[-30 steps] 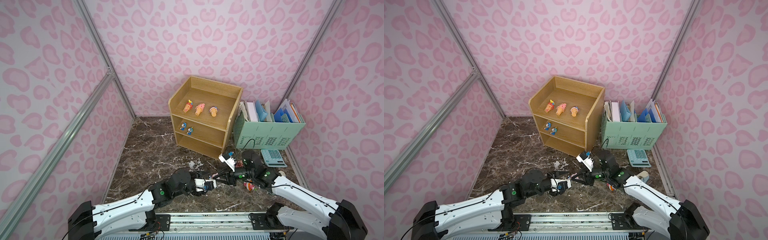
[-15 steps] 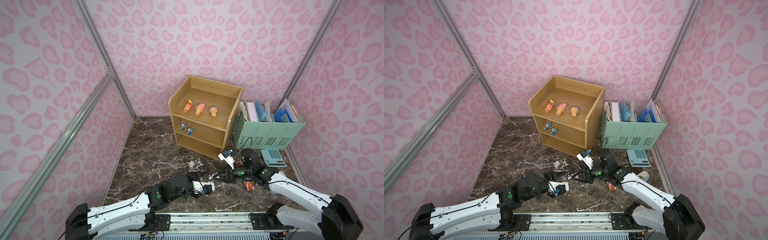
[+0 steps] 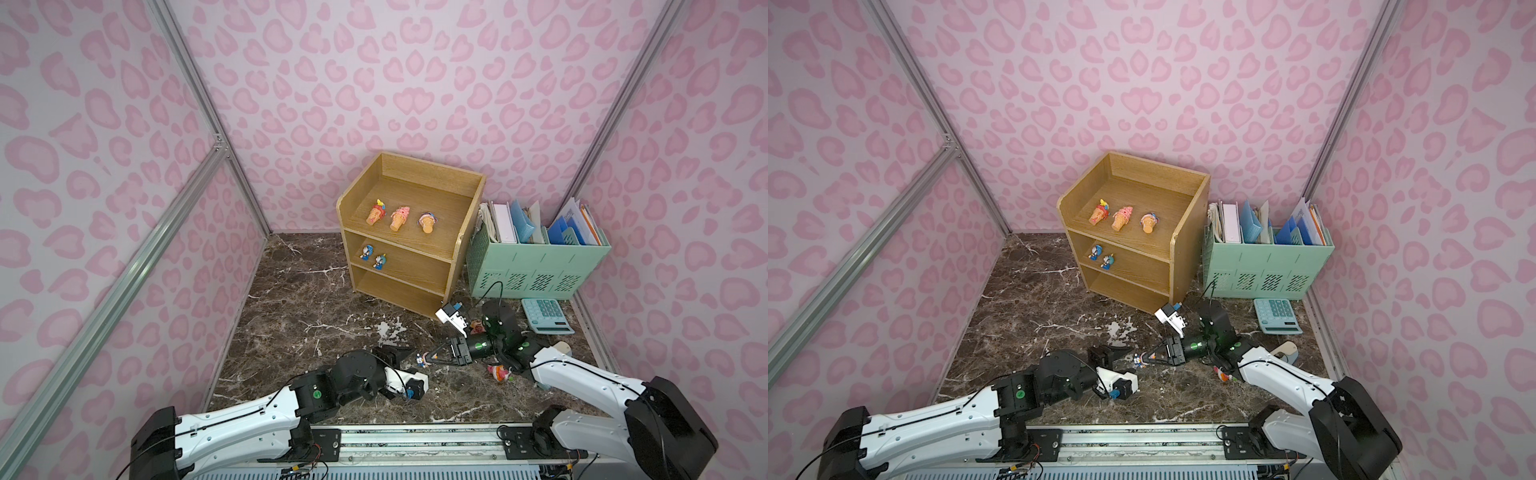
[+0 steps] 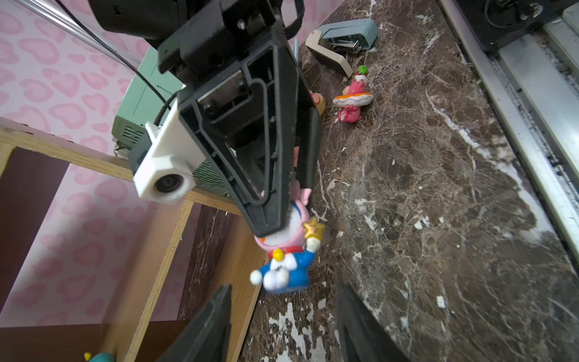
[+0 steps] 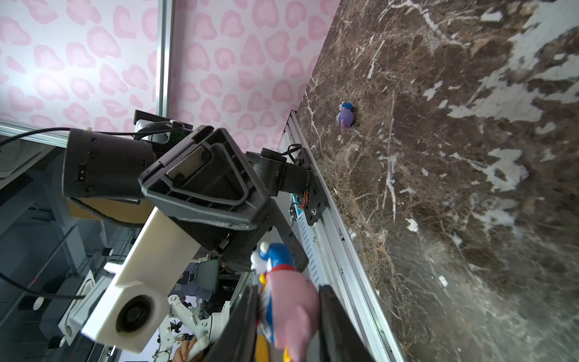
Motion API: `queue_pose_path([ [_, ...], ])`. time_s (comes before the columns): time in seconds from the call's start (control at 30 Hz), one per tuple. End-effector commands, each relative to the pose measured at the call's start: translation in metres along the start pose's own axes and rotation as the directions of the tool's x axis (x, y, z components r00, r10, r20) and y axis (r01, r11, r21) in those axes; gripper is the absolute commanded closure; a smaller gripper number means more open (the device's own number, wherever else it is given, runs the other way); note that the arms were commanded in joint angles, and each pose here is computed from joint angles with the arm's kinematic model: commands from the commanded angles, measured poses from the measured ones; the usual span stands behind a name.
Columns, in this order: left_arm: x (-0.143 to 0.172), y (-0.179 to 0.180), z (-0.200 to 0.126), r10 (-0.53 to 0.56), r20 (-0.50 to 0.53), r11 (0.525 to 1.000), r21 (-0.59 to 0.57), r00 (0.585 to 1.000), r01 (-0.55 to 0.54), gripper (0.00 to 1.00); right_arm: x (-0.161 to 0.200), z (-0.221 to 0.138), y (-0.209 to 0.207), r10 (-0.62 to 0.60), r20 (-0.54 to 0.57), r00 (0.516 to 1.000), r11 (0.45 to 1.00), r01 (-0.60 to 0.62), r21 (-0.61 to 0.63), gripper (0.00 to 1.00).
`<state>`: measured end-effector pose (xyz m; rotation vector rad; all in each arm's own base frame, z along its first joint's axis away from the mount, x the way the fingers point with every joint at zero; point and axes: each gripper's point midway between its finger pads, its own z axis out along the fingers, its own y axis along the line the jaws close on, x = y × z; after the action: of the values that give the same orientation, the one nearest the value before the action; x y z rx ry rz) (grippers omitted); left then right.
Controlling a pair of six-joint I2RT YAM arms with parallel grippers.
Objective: Organize plastic toys on shelves
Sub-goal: Pick up the plastic toy at the center of the board.
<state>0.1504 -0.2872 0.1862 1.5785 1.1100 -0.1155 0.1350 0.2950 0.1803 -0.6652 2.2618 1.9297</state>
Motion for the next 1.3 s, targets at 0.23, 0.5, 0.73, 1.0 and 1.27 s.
queue_pose_path([
  [0.23,-0.012,0.001,0.002,-0.006,0.047,1.000,0.021,0.999,0.005,0.51,-0.003,-0.001,0.014,0.068,0.017,0.998,0.995,-0.066,-0.078,0.75],
  [0.5,-0.015,0.000,0.003,-0.019,0.051,0.999,0.043,0.999,0.016,0.59,-0.001,-0.001,0.017,0.110,0.010,0.994,0.988,-0.108,-0.109,0.75],
  [0.73,-0.015,-0.001,0.002,-0.020,0.050,0.999,0.048,0.999,0.018,0.64,0.000,-0.002,0.018,0.162,0.006,0.987,0.978,-0.160,-0.134,0.75],
  [1.0,-0.017,-0.003,0.003,-0.026,0.055,0.998,0.063,0.998,0.023,0.66,0.002,-0.001,0.015,0.204,0.009,0.979,0.969,-0.200,-0.146,0.74],
  [1.27,-0.016,-0.005,0.005,-0.027,0.047,0.997,0.077,0.999,0.023,0.65,0.002,-0.001,0.013,0.221,0.007,0.975,0.964,-0.217,-0.154,0.73],
])
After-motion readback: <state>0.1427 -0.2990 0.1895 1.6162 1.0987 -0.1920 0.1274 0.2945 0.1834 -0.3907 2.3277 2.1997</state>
